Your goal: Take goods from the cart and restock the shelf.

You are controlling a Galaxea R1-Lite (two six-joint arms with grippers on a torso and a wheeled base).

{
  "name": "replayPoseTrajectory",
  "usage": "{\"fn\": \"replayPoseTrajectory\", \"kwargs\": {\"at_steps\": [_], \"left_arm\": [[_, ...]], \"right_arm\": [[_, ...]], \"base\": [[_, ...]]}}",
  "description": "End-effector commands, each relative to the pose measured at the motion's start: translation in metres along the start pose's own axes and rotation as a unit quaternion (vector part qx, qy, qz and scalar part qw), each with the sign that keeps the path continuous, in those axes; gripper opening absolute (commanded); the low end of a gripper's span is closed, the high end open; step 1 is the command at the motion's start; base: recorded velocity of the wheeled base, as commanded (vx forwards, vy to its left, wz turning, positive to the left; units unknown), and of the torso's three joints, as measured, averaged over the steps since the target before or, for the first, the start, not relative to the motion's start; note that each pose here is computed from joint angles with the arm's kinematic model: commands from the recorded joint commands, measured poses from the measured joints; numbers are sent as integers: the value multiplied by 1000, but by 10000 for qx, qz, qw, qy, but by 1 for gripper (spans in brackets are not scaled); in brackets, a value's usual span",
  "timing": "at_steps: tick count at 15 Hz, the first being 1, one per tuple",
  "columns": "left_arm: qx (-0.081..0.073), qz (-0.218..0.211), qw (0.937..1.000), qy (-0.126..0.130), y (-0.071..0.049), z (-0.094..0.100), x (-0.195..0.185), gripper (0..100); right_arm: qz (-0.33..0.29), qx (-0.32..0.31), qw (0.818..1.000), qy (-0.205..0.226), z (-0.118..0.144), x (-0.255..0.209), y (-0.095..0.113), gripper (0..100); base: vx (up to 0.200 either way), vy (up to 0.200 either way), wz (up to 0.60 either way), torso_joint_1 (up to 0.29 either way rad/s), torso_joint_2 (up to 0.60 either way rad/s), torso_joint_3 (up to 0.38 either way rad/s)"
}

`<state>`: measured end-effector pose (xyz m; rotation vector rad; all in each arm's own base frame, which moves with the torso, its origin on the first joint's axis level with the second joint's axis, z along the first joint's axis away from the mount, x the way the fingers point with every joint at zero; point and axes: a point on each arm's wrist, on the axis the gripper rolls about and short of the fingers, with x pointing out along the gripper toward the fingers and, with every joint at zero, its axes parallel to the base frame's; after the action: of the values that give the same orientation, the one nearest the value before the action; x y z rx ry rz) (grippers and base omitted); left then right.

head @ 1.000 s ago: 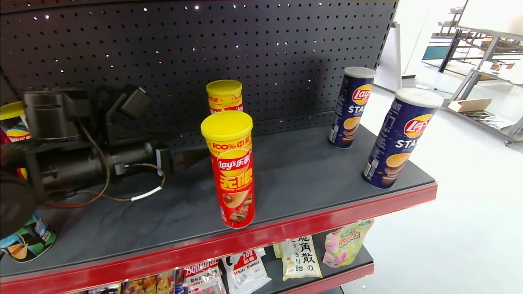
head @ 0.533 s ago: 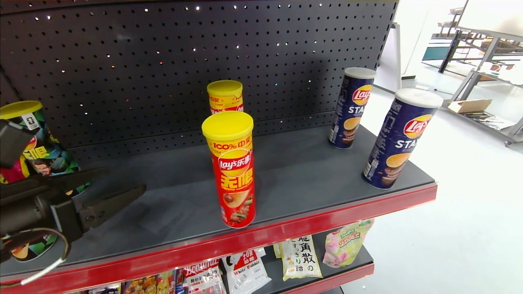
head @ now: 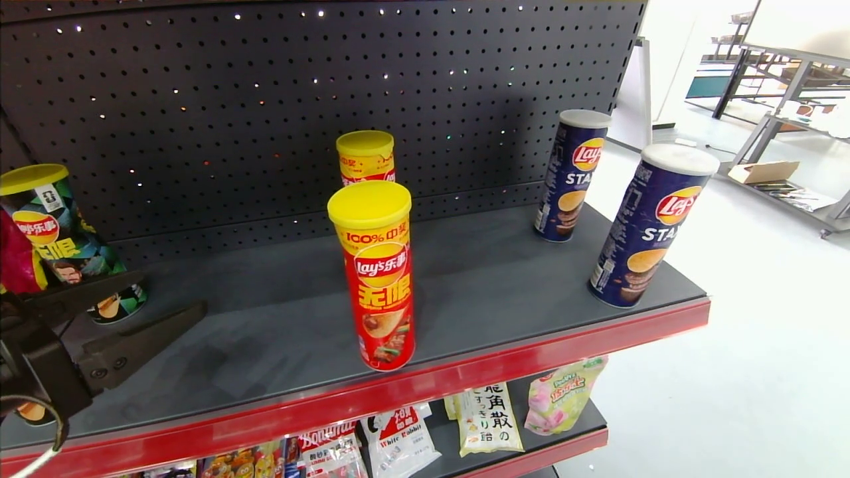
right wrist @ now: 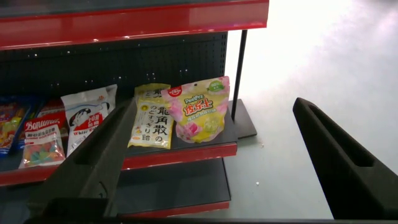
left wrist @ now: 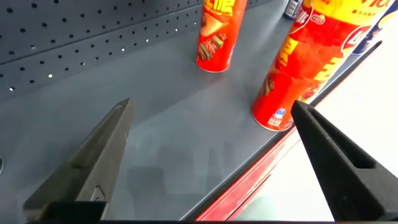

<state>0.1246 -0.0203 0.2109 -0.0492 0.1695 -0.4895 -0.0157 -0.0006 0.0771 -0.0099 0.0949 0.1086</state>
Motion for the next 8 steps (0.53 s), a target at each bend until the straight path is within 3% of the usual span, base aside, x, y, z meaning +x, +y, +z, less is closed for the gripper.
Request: {"fn": "replayPoseTrajectory", "kwargs": {"at_steps": [1, 5, 8], "left_arm": [[7, 8, 10000, -20, 0, 0, -1, 100], [76, 4, 9998, -182, -9, -2, -22, 100], [2, -15, 10000, -5, -19, -11, -44, 100]], "right_arm": [[3, -1, 10000, 7, 0, 0, 0, 100], [3, -1, 10000, 7, 0, 0, 0, 100], [3, -1, 10000, 7, 0, 0, 0, 100]], "base": [[0, 0, 0, 0, 0, 0], [0, 0, 0, 0, 0, 0], [0, 0, 0, 0, 0, 0]]}}
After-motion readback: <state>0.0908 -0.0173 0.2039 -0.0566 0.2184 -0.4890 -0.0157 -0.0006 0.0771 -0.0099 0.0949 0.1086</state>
